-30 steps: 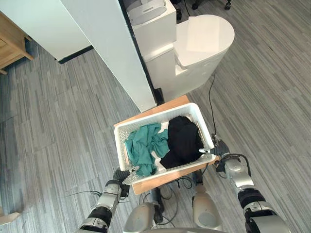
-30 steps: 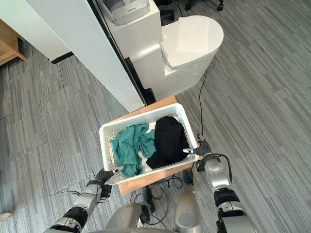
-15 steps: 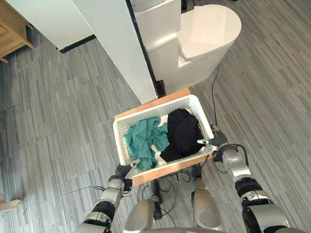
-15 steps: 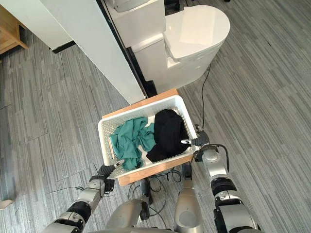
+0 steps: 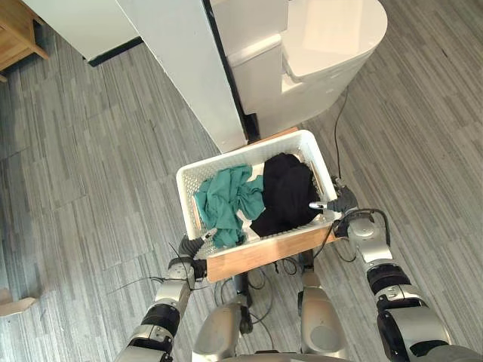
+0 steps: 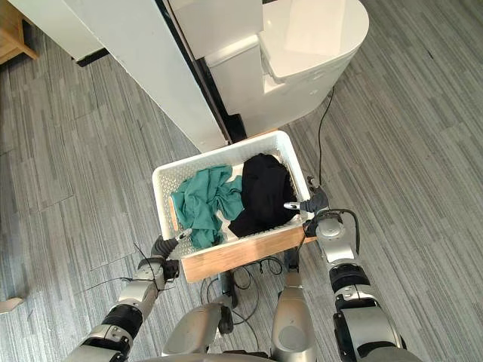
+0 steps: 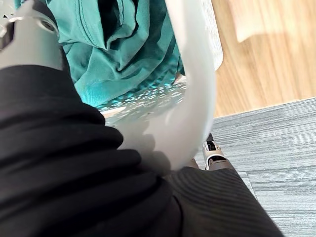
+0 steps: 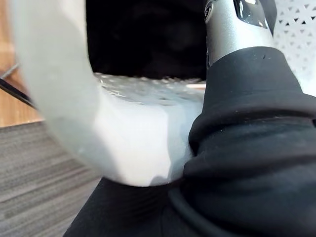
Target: Pick up the laundry basket with both hands and put the clothes into the washing machine.
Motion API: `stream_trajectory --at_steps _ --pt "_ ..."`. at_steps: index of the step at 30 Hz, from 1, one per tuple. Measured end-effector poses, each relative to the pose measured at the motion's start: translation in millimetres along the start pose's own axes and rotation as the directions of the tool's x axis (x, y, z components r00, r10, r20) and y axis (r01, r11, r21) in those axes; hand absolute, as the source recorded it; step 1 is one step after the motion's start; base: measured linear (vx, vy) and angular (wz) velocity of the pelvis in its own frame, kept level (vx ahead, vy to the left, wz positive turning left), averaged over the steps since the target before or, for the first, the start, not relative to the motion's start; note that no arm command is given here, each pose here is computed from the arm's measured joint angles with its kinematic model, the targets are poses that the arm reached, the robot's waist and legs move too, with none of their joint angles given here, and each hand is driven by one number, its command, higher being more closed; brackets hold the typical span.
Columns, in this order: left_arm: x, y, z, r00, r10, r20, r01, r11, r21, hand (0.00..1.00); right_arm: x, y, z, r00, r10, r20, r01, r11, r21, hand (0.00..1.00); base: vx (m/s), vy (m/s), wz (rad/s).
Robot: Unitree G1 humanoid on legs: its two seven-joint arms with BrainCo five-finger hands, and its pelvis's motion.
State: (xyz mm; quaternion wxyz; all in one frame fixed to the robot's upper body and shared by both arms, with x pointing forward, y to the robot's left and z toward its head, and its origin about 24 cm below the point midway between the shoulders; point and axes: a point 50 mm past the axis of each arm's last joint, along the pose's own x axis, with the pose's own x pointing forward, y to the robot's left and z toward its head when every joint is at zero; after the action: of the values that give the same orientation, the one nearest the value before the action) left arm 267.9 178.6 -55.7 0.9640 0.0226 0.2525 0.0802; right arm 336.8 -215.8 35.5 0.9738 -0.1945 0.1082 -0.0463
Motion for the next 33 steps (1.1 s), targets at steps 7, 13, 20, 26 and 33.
stream_trajectory --at_steps 7,13,20,26,33 --pt "7.3 -7.0 27.7 0.997 -0.006 0.071 0.009 0.999 -0.039 0.0 14.2 -11.4 31.3 0.997 -0.024 0.07 0.028 0.998 -0.058 0.0 0.0 0.0 0.0" --pt "11.5 -12.6 48.4 0.991 -0.02 0.131 0.027 0.998 -0.049 1.0 22.4 -21.4 51.8 0.993 -0.036 0.112 0.051 0.99 -0.133 1.0 -0.01 -0.014 0.04" --pt "15.0 -8.3 49.9 0.993 0.008 0.115 -0.001 0.998 -0.062 1.0 25.7 -21.5 57.6 0.992 -0.027 0.124 0.051 0.979 -0.197 1.0 0.0 0.0 0.0" --pt "16.0 -10.3 52.5 0.992 0.002 0.128 0.003 0.999 -0.038 1.0 27.7 -25.6 63.3 0.99 -0.042 0.136 0.074 0.969 -0.236 1.0 0.0 0.0 0.0" --pt "14.2 -13.3 58.6 0.987 0.003 0.163 -0.004 1.0 0.006 1.0 25.2 -26.6 61.4 0.988 -0.07 0.139 0.101 0.968 -0.231 1.0 0.0 0.0 0.0"
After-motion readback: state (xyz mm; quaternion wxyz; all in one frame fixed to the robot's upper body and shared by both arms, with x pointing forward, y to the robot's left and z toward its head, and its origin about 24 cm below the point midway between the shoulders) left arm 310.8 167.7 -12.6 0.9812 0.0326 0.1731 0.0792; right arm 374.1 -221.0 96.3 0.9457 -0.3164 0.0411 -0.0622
